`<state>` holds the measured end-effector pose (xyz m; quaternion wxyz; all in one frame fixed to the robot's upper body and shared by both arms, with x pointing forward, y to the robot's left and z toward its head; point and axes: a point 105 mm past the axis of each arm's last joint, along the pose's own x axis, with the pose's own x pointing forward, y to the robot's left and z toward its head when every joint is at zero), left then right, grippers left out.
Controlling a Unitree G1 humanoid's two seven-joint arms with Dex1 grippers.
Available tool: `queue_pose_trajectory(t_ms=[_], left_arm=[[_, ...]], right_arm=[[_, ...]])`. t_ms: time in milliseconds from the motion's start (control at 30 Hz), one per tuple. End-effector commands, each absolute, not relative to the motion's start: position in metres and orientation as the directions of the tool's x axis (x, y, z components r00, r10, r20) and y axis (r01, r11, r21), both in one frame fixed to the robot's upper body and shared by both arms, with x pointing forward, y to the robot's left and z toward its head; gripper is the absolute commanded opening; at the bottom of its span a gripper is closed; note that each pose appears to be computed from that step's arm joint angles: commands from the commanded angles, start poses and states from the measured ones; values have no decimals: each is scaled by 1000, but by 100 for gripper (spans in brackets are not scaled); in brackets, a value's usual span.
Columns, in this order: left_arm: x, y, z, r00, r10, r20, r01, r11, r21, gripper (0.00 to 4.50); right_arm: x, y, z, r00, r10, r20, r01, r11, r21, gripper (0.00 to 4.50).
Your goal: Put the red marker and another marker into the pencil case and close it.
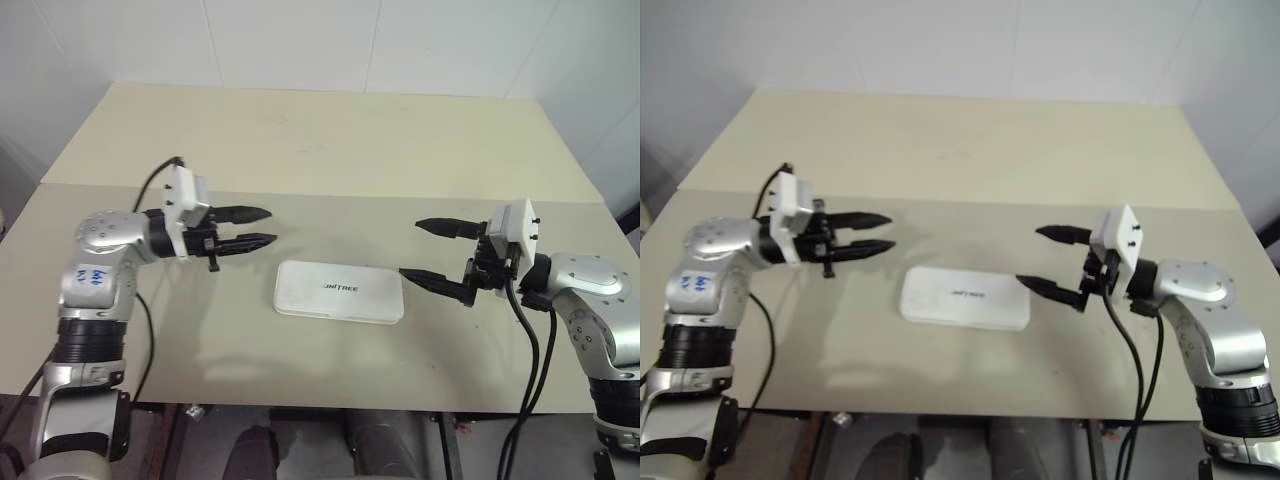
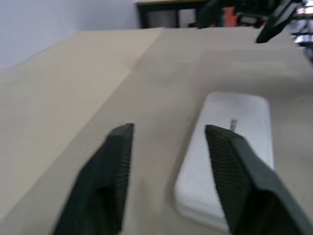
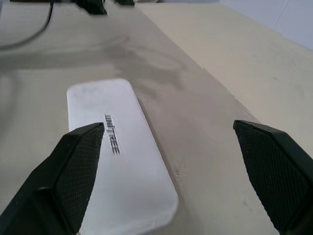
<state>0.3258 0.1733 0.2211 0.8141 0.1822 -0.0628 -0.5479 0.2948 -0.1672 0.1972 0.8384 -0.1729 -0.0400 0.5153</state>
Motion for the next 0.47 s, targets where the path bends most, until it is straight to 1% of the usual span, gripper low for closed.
queue_pose_trajectory(t_ms=[33,100,133,200,267,367,467], left_arm=[[325,194,236,446,-891,-82,825,373,425,366],[325,204,235,462,-882,-92,821,387,419,431],[324,206,232,458,-883,-106,828,379,414,449],[318,208,223,424,-894,-145,858,345,381,449],[315,210,216,422,-890,-170,862,336,380,449],[313,213,215,440,-883,-162,857,359,370,449],[308,219,210,457,-871,-182,851,368,375,449]], right_arm=[[297,-187,205,501,858,-115,-819,427,-384,450],[300,-197,206,526,841,-124,-803,443,-399,450],[301,-201,206,535,835,-127,-798,449,-403,450],[303,-207,205,549,825,-134,-789,458,-409,450],[303,-210,203,555,821,-134,-785,463,-413,450],[303,-212,205,557,821,-126,-784,470,-406,450],[306,-210,206,551,825,-129,-786,460,-414,450]])
